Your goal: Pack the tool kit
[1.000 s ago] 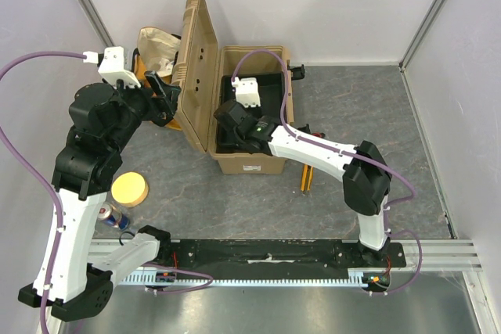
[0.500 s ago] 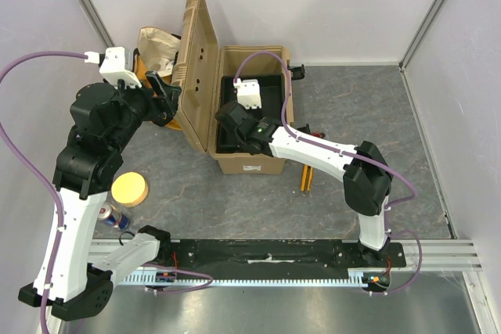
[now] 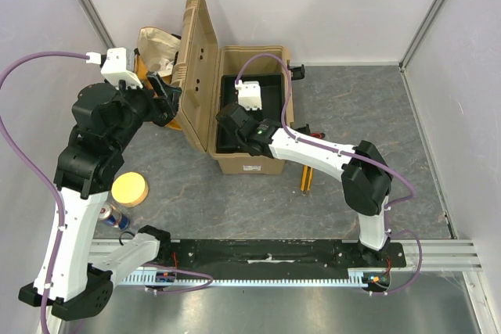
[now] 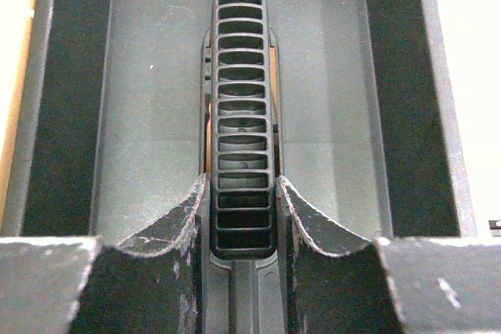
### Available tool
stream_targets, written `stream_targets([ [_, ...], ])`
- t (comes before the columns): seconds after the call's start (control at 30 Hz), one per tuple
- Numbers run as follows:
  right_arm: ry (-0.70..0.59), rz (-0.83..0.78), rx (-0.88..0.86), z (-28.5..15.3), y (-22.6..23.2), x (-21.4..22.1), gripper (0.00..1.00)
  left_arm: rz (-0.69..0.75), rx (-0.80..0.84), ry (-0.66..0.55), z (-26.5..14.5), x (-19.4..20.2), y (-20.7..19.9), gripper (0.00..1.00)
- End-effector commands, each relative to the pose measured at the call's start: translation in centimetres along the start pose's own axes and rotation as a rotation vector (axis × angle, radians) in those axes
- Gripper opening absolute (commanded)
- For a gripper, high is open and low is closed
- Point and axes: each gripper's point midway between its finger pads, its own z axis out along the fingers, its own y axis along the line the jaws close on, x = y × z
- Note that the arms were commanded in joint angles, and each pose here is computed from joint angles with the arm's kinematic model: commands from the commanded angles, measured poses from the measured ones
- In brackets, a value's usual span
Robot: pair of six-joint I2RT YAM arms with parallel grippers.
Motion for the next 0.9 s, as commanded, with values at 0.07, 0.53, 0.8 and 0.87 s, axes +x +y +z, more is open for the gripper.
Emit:
stream_targets([
  [0.07,-0.006,0.094,-0.048,0.7,1.3,-0.2,0.00,-0.020,0.010,-0.043,-0.2,-1.0,-0.3,0.76],
  [0.53,0.033,0.099,-0.026,1.0,-0.2,-0.2,0.00,-0.014,0.005,-0.044,-0.2,-1.0,-0.2,0.76],
  [0.8,0.027,0.091,-0.043,-0.5,-0.2,-2.5,0.00,-0.015,0.010,-0.040,0.1,-1.0,-0.3,0.76],
  [0.87,0.040,0.102,-0.060,-0.5,0.2,-2.5,0.00,-0.014,0.013,-0.039,0.1,-1.1,-0.4,0.76],
])
